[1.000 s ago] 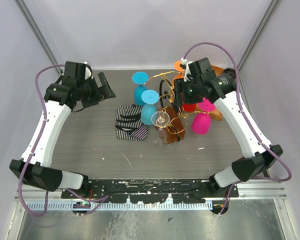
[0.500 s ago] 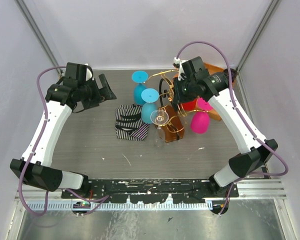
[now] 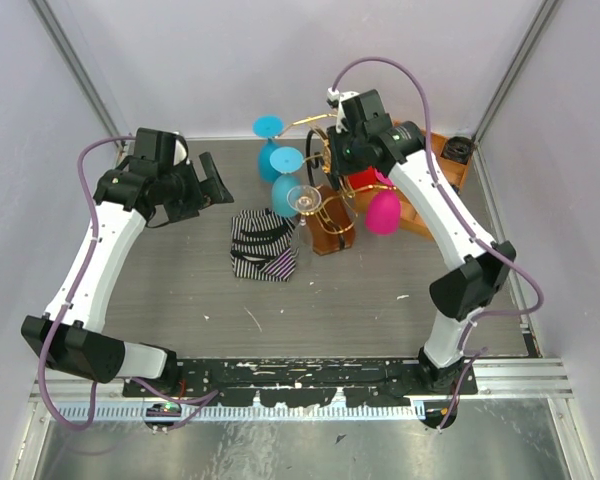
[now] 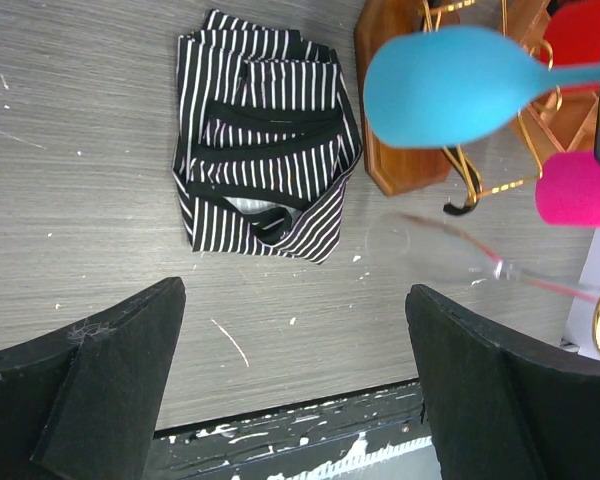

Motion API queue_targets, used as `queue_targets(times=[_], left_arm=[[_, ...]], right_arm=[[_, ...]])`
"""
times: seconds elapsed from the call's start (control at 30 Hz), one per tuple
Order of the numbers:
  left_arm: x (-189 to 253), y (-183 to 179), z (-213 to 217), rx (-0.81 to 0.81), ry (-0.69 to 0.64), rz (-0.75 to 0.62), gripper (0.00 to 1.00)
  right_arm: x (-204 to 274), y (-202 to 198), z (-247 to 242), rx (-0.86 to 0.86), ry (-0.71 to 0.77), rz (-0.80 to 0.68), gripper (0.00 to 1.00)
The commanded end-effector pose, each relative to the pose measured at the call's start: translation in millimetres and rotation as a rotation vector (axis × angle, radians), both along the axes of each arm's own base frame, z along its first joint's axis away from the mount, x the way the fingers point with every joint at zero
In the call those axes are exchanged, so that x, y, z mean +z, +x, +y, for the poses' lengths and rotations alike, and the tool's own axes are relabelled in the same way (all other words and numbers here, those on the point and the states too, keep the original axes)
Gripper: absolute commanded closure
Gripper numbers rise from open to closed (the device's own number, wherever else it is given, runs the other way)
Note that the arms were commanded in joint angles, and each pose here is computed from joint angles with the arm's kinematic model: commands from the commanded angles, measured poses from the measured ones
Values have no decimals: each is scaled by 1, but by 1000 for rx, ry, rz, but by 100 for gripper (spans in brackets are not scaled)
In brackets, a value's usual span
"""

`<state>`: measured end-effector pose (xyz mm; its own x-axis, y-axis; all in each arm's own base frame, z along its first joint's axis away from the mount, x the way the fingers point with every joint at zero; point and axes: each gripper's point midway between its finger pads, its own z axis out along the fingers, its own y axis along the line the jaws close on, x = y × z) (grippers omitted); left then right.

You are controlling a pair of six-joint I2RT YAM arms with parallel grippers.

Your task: Take the wine glass off the wine glass rack

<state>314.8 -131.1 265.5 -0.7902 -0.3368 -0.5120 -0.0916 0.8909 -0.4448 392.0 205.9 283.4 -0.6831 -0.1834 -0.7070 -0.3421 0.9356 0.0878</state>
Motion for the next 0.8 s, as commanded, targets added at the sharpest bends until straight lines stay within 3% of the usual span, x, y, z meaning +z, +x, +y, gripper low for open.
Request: queue_targets(times=[0.0, 0.1, 0.13, 0.2, 0.23, 0.33, 0.43, 0.57, 0.77], left_arm=[[2, -1, 3, -1, 4, -21, 2], [3, -3, 4, -2, 8, -25, 2], [3, -4, 5, -3, 11, -26, 2], [3, -6, 6, -4, 16, -27, 2], [2, -8, 7, -5, 18, -26, 2], [0, -11, 7, -7, 19, -18, 2], [-3, -13, 7, -7, 17, -13, 2], [-9, -10, 5, 0, 10, -2, 2], [-39, -4, 7, 40, 17, 46, 1]], right_arm=[[28, 62, 8, -9, -34, -229, 98], [33, 82, 9, -14, -61, -272, 97], [33, 89, 8, -20, -66, -282, 90], [34, 100, 5, -32, -77, -311, 56], [36, 105, 2, -43, -86, -328, 46], [47, 116, -7, -75, -92, -379, 25], [67, 123, -12, -98, -54, -434, 10], [99, 123, -9, -106, 8, -517, 3], [160, 104, -23, -179, 121, -649, 0]])
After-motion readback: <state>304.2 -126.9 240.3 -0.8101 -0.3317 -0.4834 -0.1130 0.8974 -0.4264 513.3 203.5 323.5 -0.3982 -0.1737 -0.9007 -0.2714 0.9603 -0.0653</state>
